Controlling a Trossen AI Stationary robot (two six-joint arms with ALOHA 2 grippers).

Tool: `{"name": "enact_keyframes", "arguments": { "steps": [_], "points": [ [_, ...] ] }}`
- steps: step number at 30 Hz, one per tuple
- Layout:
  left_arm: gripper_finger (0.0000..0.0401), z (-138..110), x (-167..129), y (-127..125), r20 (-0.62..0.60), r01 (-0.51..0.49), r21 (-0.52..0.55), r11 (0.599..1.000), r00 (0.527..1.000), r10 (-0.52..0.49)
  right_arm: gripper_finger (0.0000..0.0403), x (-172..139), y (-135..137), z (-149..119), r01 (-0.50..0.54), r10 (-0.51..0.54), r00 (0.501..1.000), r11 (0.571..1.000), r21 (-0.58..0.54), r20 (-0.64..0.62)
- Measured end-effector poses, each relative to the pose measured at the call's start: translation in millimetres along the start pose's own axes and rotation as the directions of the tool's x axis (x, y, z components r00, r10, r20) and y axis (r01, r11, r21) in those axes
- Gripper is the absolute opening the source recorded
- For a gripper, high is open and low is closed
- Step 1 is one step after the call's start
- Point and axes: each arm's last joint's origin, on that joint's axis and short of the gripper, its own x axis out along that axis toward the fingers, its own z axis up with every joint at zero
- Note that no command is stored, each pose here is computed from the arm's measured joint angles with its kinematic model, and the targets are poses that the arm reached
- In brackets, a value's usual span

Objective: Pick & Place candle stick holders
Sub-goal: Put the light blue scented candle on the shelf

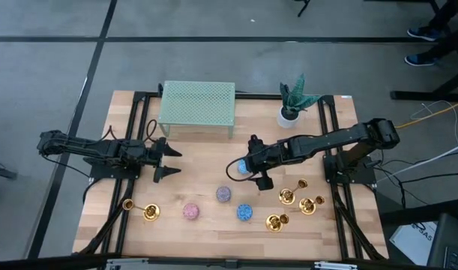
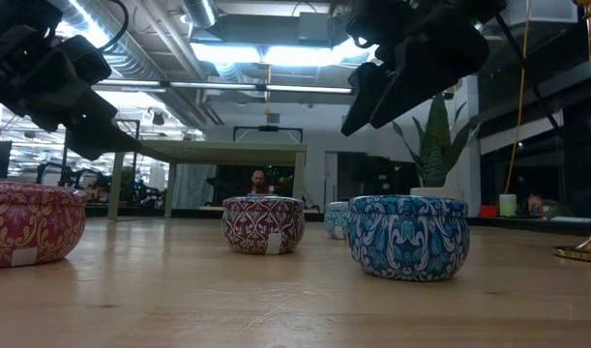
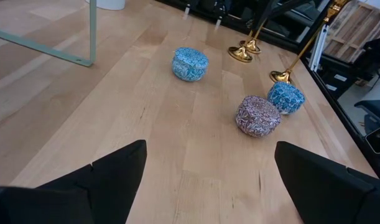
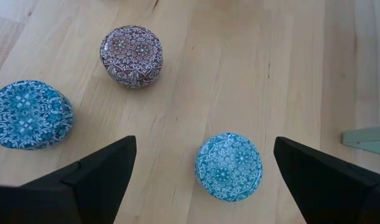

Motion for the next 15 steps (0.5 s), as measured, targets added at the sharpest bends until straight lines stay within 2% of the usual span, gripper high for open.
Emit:
{"name": "enact_keyframes", "arguments": {
  "steps": [9,15],
  "points": [
    [0.0354,0,0,0,0.0,0.0,0.0,1.0,1.0,0.0,0.0385,22,-3,-1,0.007,-0.007,1.0,1.0,0.0,-0.008],
    [0.0352,0,0,0,0.0,0.0,0.0,1.0,1.0,0.0,0.0385,45,-11,-10,0.025,-0.023,0.997,1.0,0.019,-0.07]
  ]
}}
